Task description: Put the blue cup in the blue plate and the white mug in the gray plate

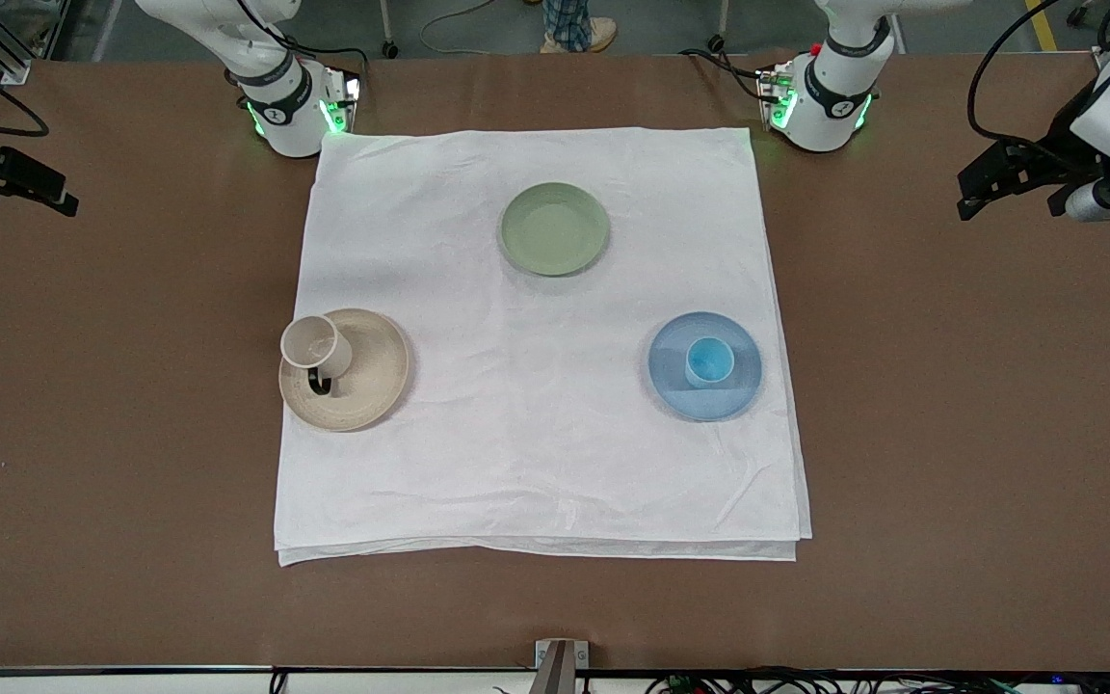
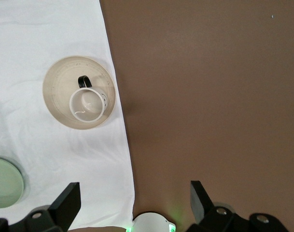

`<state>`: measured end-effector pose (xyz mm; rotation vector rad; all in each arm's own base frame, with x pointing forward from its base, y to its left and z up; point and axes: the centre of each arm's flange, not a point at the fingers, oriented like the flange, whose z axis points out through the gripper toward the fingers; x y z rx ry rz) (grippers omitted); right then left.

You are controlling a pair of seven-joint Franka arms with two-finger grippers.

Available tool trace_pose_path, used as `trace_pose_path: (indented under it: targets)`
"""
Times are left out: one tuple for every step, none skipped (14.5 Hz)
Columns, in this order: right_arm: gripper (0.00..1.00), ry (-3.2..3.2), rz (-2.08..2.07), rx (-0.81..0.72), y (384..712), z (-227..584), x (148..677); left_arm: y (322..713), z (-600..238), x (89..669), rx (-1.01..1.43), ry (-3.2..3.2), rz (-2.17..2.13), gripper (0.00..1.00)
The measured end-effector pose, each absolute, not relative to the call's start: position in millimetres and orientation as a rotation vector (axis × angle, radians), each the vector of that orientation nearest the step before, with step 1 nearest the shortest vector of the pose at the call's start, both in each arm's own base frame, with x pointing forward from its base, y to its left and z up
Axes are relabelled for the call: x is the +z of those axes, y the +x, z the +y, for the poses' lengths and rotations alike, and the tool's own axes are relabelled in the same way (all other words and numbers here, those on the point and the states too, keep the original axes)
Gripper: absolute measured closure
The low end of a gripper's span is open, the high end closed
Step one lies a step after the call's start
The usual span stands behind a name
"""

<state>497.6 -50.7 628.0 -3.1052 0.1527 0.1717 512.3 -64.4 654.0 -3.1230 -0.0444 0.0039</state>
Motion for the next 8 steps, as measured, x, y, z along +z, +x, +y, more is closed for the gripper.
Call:
trace_pose_path:
  targets:
    - [0.0,-3.105,0.155,0.173,497.6,-51.6,627.1,512.4,-63.4,656.0,-0.003,-3.124,-0.048,0.0]
    - [0.0,-3.104,0.159,0.175,497.4,-52.7,626.7,512.5,-63.2,657.2,-0.007,-3.124,-0.048,0.0]
    - [0.0,-3.104,0.162,0.175,497.3,-53.8,626.4,512.7,-63.3,657.3,-0.007,-3.124,-0.048,0.0]
    - [0.0,-3.104,0.164,0.174,497.4,-54.3,626.3,513.1,-63.4,656.8,-0.006,-3.124,-0.048,0.0]
    - [0.0,-3.104,0.163,0.173,497.5,-54.2,626.2,513.5,-63.4,656.3,-0.004,-3.124,-0.048,0.0]
    - [0.0,-3.104,0.163,0.172,497.6,-53.9,625.9,513.7,-63.4,655.8,-0.003,-3.124,-0.048,0.0]
    - [0.0,-3.105,0.162,0.172,497.8,-53.5,625.6,513.9,-63.4,655.5,-0.002,-3.124,-0.048,0.0]
    - [0.0,-3.105,0.16,0.172,497.9,-53.1,625.4,514.0,-63.4,655.4,-0.002,-3.124,-0.048,0.0]
